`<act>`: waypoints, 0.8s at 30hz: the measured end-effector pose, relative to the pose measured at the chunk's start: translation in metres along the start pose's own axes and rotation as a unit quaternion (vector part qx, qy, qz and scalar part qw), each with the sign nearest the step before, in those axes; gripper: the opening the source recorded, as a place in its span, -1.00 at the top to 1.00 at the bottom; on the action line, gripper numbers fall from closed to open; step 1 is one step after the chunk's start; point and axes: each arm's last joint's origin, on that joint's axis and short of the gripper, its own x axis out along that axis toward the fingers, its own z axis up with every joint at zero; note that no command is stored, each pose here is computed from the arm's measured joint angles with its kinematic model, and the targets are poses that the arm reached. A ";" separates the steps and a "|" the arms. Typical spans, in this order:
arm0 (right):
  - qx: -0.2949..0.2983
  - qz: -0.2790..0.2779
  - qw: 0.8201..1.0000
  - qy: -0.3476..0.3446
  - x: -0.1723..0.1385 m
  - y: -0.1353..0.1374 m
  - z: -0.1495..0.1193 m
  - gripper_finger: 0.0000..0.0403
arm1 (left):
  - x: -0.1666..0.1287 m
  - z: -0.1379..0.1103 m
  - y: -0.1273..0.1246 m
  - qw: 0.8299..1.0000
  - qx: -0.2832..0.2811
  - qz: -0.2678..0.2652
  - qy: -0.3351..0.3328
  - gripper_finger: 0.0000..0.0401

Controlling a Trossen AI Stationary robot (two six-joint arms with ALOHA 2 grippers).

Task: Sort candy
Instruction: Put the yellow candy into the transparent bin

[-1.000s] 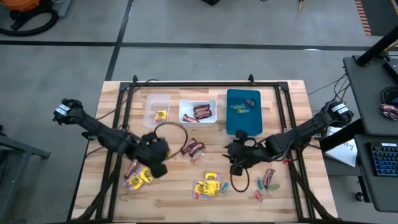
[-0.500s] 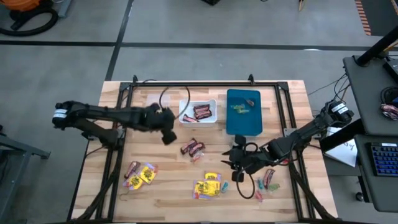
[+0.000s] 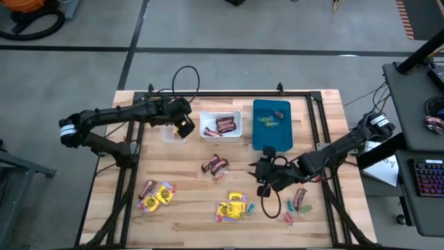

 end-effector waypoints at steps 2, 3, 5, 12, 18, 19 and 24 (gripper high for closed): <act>0.003 -0.021 1.000 -0.001 0.001 -0.007 0.002 0.44 | 0.002 -0.001 0.000 1.000 0.006 0.002 0.005 1.00; 0.005 -0.029 1.000 -0.002 0.001 -0.011 0.003 0.45 | 0.004 -0.002 0.000 1.000 0.009 0.002 0.008 1.00; 0.007 -0.040 0.999 -0.003 0.002 -0.018 0.005 0.47 | 0.009 -0.006 -0.002 1.000 0.012 0.004 0.017 1.00; 0.027 -0.063 0.998 -0.004 0.008 -0.035 0.010 0.52 | 0.041 -0.030 -0.011 0.998 -0.004 0.013 0.053 1.00; 0.042 -0.066 0.997 -0.006 0.009 -0.038 0.011 0.45 | 0.049 -0.036 -0.010 0.998 0.005 0.041 0.056 1.00; 0.047 -0.066 0.997 -0.007 0.009 -0.038 0.011 0.43 | 0.049 -0.036 -0.010 0.998 0.006 0.041 0.056 1.00; 0.086 -0.036 0.996 -0.004 0.007 -0.037 0.011 0.33 | 0.048 -0.035 -0.009 0.998 0.008 0.041 0.056 1.00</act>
